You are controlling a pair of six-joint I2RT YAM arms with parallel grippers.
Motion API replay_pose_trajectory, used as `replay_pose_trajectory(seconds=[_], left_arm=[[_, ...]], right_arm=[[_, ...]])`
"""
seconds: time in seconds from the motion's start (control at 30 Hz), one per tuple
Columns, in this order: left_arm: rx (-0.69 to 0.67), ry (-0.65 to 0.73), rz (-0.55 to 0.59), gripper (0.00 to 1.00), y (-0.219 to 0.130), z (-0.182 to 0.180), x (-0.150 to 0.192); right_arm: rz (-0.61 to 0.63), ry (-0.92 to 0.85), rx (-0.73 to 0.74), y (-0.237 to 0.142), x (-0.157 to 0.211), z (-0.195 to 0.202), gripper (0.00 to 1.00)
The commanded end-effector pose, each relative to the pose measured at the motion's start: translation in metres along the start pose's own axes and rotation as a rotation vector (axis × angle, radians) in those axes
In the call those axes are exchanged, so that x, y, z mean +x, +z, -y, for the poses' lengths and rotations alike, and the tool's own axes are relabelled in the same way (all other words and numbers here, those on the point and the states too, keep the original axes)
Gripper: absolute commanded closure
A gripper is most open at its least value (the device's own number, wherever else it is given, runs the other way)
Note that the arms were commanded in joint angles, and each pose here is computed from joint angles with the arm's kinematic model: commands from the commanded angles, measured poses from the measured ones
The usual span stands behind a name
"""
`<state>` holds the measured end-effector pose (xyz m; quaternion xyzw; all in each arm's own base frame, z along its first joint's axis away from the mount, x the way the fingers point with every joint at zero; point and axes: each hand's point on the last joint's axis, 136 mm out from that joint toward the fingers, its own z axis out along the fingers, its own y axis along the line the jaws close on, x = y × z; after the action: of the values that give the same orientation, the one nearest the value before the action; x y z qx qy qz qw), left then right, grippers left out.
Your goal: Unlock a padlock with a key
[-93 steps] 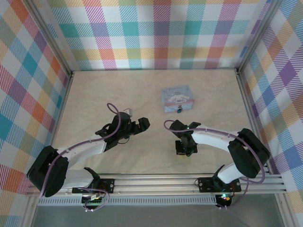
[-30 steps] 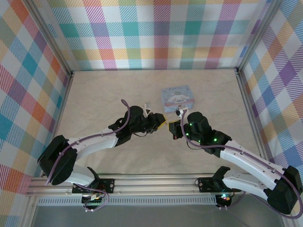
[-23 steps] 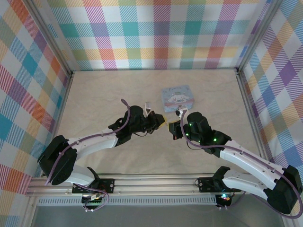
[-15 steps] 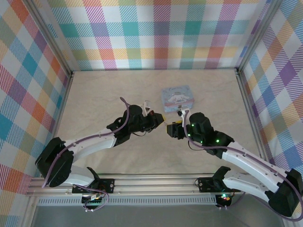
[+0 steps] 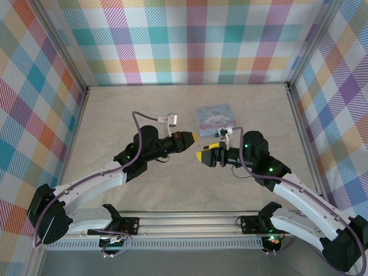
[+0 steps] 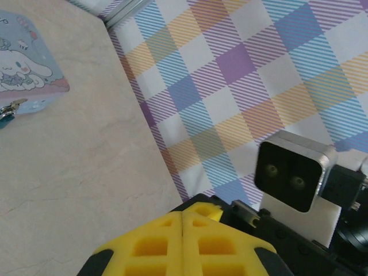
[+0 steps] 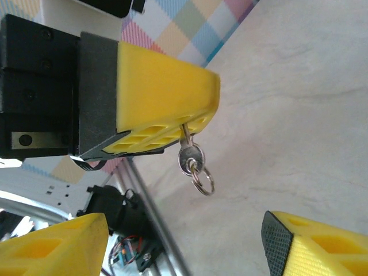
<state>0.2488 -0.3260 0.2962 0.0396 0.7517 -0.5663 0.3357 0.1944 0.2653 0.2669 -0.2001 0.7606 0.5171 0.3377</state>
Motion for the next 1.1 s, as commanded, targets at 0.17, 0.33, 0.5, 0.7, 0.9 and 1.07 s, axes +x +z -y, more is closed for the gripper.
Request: replay_pose_trajectory(seconds=[0.17,0.33,0.5,0.7,0.9,1.07], left_arm=[[0.094,0.067,-0.005,1.00,-0.005,0.024,0.001],[0.096,0.068,-0.002,1.00,-0.005,0.024,0.001],[0.099,0.068,0.004,1.00,-0.005,0.024,0.000],[0.103,0.065,0.008,1.00,-0.006,0.025,0.000],[0.102,0.063,0.008,1.00,-0.005,0.023,0.000],[0.100,0.062,0.012,1.00,-0.005,0.023,-0.001]], right_arm=[[0.053,0.002,-0.127,0.002,-0.025,-0.028,0.33],[0.065,0.023,-0.129,0.001,-0.029,-0.027,0.37],[0.074,0.054,-0.139,0.000,-0.031,-0.025,0.44],[0.061,0.073,-0.154,0.002,-0.031,-0.024,0.55],[0.047,0.095,-0.149,0.006,-0.029,-0.020,0.63],[0.049,0.097,-0.146,0.006,-0.029,-0.020,0.70]])
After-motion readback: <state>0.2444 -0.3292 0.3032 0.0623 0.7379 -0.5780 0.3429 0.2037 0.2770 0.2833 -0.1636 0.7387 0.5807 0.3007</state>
